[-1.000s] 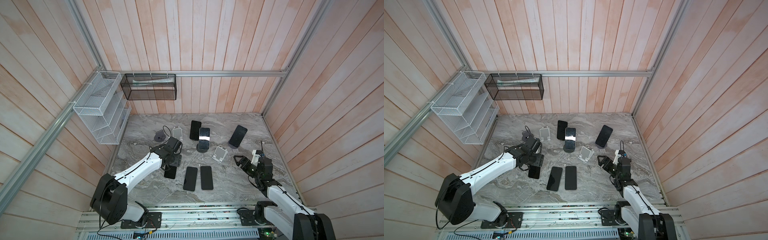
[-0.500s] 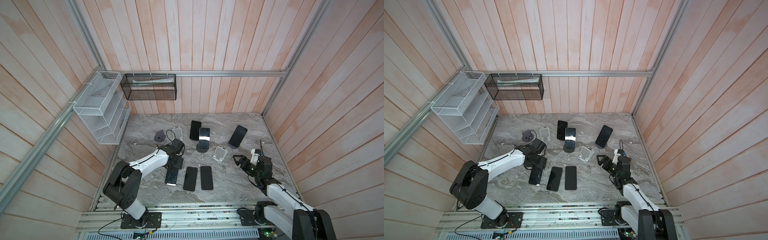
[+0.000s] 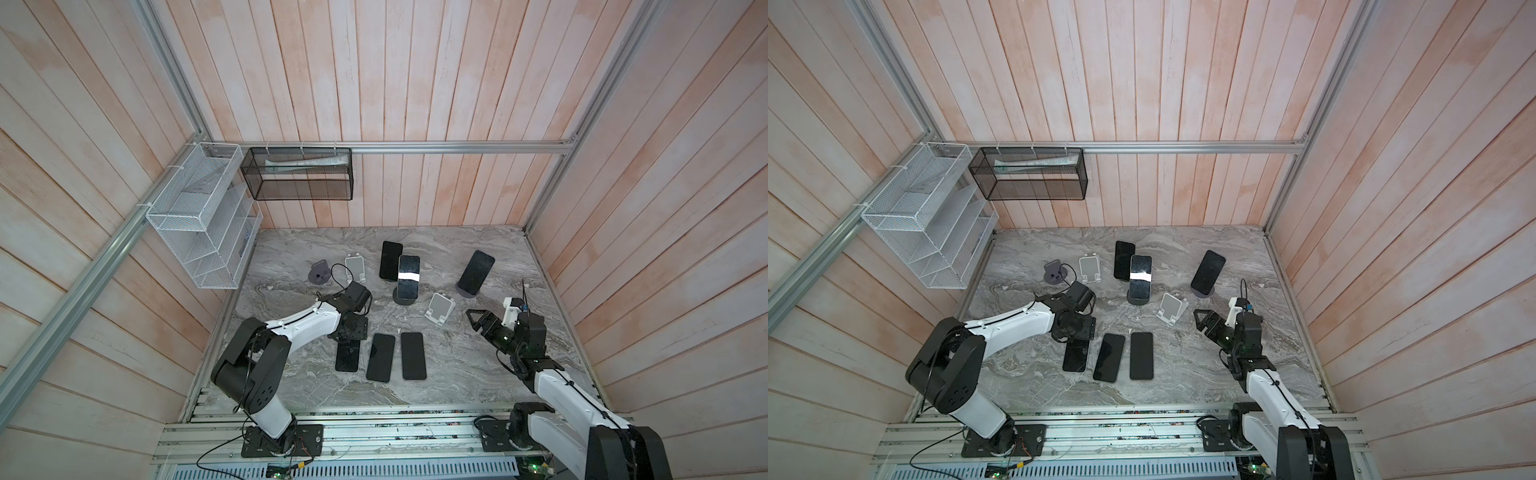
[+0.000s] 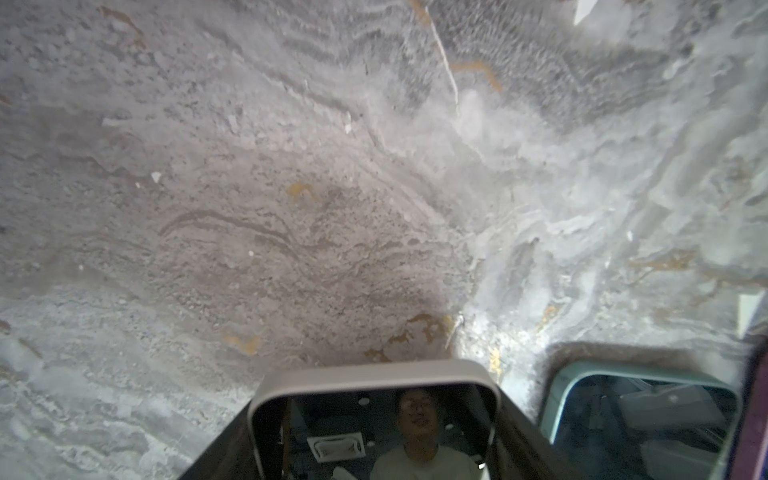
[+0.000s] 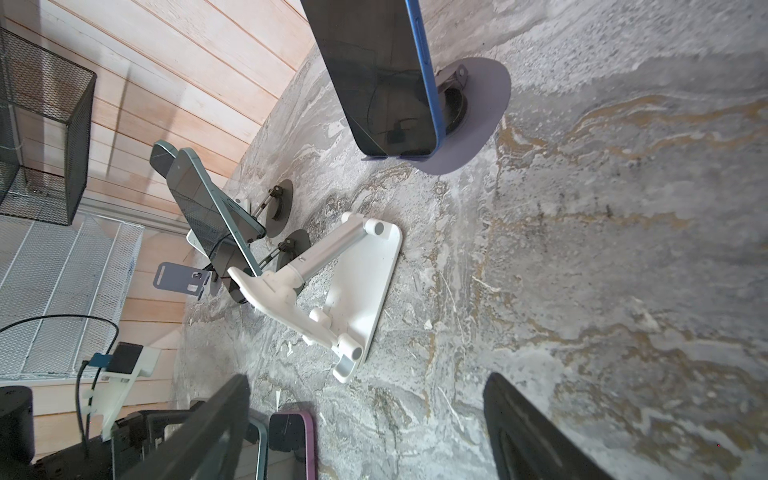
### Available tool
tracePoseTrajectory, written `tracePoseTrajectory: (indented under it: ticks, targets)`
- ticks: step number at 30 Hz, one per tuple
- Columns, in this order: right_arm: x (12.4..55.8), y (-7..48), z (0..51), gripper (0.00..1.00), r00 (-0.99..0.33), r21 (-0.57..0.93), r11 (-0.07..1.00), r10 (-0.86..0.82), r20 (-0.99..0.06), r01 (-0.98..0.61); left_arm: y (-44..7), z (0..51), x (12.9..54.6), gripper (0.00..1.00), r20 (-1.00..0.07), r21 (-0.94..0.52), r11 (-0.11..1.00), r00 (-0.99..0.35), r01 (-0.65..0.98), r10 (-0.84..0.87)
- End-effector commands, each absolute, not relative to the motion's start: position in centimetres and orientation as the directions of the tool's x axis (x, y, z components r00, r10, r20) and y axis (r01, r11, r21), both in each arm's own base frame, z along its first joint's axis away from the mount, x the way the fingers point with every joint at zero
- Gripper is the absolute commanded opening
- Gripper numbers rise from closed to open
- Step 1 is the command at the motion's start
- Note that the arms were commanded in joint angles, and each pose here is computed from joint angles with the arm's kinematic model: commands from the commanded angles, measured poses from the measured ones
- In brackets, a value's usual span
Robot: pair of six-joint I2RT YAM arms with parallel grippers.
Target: Remove the phone from the phone stand
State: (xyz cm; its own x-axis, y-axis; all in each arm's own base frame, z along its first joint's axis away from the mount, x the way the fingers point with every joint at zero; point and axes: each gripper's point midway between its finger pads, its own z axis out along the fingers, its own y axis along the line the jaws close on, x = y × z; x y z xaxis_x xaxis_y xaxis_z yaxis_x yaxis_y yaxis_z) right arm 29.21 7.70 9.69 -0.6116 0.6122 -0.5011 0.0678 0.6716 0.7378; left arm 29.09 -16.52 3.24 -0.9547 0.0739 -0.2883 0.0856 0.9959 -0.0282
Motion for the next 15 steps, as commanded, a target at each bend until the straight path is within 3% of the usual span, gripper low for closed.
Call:
tracePoseTrajectory:
  ticks: [1,15]
  targets:
    - [29.3,7.3,10.0,0.89,-0.598,0.727,0.683,0.612,-0.519,0.069,-16.0,3.0,29.3,0.48,-0.317,-0.009,0.999,-0.948,0.044,0.039]
    - [28.8,7.0,10.0,0.89,-0.583,0.724,0.685,0.622,-0.523,0.082,-16.0,1.5,28.8,0.62,-0.304,0.016,0.999,-0.952,0.037,0.040]
